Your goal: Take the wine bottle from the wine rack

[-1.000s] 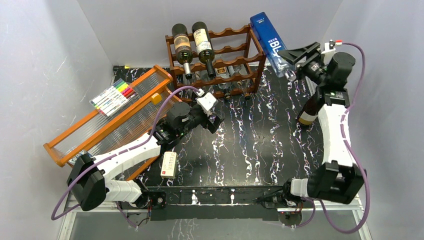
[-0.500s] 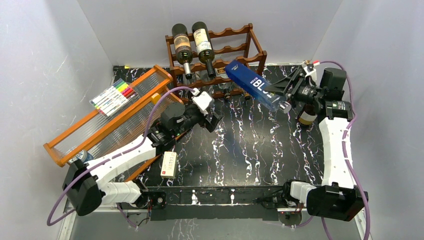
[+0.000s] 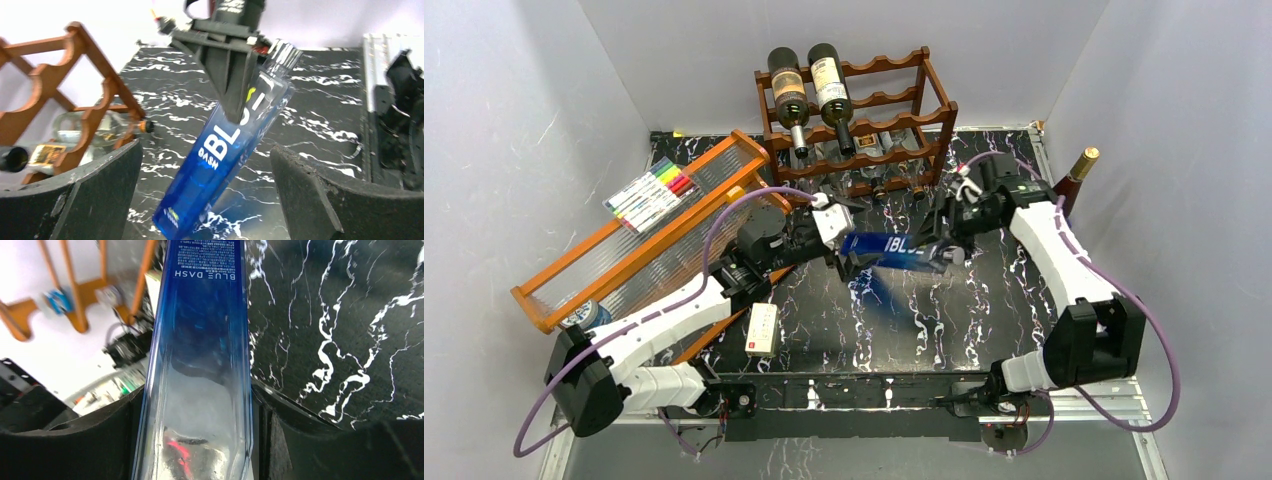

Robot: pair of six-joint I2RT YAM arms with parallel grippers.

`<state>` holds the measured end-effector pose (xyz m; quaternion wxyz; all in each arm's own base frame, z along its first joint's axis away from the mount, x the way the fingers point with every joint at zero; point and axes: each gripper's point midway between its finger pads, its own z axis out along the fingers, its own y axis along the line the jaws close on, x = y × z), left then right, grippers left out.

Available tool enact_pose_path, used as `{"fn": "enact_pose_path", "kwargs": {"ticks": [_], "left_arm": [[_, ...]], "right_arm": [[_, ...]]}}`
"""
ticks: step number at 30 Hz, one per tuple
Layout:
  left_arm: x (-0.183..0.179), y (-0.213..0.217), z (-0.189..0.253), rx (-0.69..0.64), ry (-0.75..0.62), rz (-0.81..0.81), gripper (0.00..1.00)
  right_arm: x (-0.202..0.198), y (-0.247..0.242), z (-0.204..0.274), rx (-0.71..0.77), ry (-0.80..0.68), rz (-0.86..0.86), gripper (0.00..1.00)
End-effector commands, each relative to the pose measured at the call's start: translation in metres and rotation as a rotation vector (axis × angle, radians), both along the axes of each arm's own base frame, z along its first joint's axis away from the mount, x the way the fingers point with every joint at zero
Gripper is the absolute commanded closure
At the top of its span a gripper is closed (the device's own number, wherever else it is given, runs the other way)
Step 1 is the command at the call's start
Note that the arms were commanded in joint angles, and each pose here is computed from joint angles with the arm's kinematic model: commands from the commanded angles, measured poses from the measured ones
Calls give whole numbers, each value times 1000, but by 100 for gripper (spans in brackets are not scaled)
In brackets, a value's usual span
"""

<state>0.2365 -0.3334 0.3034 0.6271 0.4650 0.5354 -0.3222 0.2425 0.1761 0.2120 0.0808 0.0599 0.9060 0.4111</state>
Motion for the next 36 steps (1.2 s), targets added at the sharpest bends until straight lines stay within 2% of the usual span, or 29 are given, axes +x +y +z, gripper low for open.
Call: {"fn": "enact_pose_path", "kwargs": {"ticks": [1, 11, 25, 28, 31, 33, 34, 36], "left_arm": [[-27, -18, -10, 26, 1, -198, 2], [-47, -39, -57, 133, 130, -396, 2], [-37, -51, -131, 312, 161, -339, 3], [-33, -52, -133, 326, 158, -318, 15], [-28, -51, -129, 320, 140, -289, 31], [-22, -48, -122, 307, 112, -249, 48], [-20, -48, -118, 302, 102, -234, 60], [-15, -46, -112, 298, 92, -204, 82]], "right_arm": [[-24, 31, 17, 50, -95, 217, 85], [-47, 54, 1, 45, -56, 350, 85], [-58, 66, -3, 52, -52, 425, 86], [-59, 65, -1, 51, -61, 427, 84], [-58, 64, 2, 45, -78, 429, 73], [-57, 64, 4, 45, -97, 432, 65], [-55, 64, 5, 41, -110, 430, 58], [-51, 64, 5, 30, -144, 425, 40]]}}
